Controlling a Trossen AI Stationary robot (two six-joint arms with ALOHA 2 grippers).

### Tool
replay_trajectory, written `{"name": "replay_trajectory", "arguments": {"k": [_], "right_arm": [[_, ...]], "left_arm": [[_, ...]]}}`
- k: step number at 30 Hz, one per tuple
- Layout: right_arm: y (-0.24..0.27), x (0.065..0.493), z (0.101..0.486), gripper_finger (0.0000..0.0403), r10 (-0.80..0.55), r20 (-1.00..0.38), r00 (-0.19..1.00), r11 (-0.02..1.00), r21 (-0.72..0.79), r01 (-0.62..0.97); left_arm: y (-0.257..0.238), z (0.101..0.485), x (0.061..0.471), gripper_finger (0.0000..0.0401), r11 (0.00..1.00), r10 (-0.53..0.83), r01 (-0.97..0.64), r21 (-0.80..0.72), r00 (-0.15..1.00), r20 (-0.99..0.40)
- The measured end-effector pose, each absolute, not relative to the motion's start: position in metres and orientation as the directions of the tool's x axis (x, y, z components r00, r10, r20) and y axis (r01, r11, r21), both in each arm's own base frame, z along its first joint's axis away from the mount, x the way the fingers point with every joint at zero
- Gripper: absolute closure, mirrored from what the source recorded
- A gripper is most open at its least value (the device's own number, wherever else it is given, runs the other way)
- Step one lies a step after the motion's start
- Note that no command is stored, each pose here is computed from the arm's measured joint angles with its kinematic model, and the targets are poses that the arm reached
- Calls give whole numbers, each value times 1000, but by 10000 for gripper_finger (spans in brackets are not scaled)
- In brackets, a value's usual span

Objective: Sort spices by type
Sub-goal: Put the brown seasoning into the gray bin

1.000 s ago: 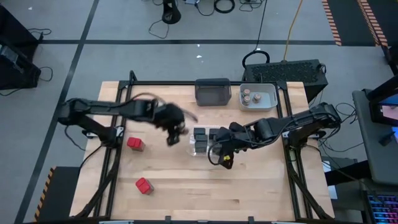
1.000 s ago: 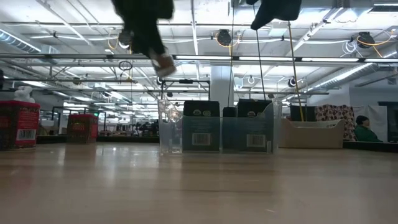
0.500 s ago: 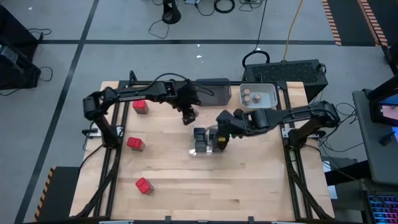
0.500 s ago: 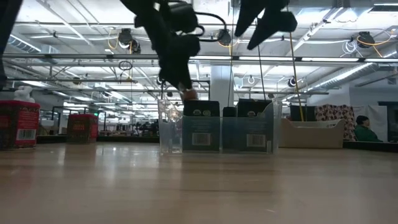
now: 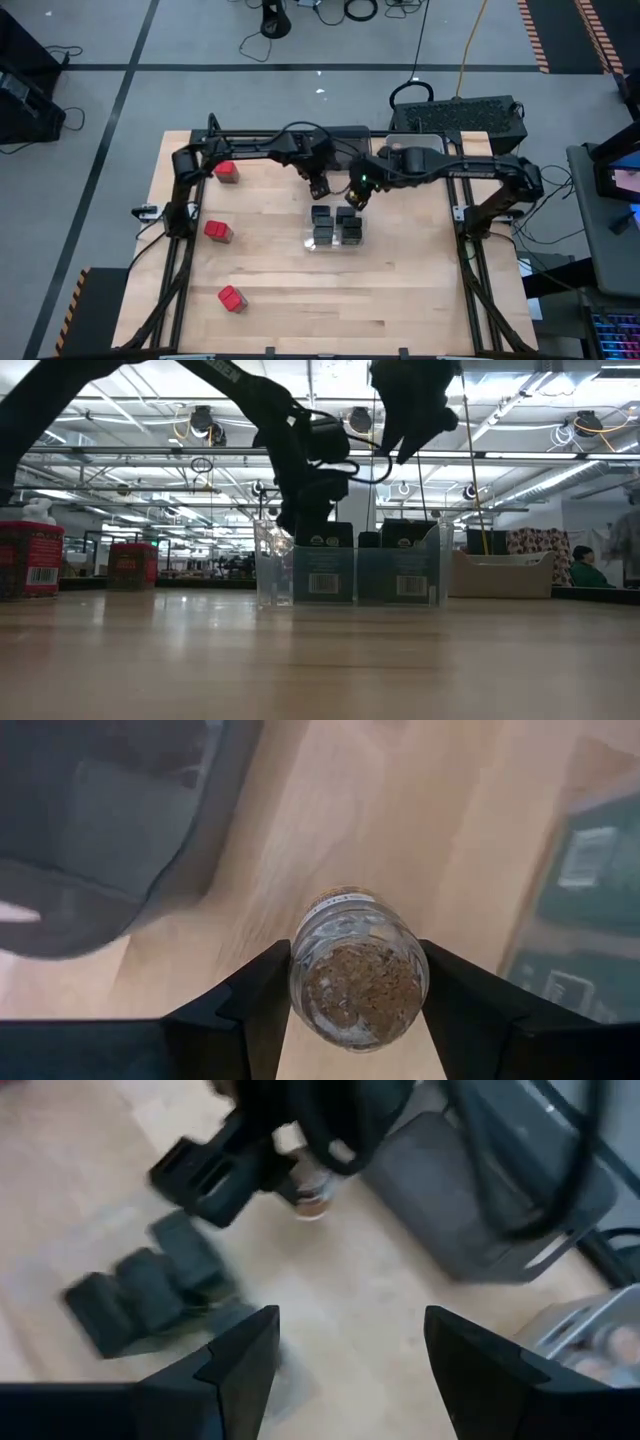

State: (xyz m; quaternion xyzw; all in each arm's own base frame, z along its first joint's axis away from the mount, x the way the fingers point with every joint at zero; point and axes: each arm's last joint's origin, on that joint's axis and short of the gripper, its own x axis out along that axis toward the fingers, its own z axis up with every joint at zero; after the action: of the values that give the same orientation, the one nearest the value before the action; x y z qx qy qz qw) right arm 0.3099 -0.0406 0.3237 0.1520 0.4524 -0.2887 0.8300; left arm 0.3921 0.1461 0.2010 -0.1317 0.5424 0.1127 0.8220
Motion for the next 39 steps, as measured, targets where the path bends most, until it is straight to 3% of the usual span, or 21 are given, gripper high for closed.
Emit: {"name": "replay_trajectory", "arguments": {"k": [9,14,19,27,39], "right_arm": [[-93,301,324,172,-262,-861,436,874,-20,485],[-105,297,317,172,-239,-865,442,878,1,478],[-115,296,283,172,-244,-861,446,865,15,502],[-118,296,234,172,-165,-810,562,848,174,500],[-120,295,231,172,-175,-806,565,834,184,521]], "left_arm": [[138,182,399,199,908,59,-410,-85,326,-944],[135,182,400,199,904,61,-418,-85,325,-944],[136,182,401,199,917,66,-392,-76,336,-939],[135,181,400,199,919,62,-387,-73,324,-944],[136,182,402,198,918,68,-388,-76,345,-936]]}}
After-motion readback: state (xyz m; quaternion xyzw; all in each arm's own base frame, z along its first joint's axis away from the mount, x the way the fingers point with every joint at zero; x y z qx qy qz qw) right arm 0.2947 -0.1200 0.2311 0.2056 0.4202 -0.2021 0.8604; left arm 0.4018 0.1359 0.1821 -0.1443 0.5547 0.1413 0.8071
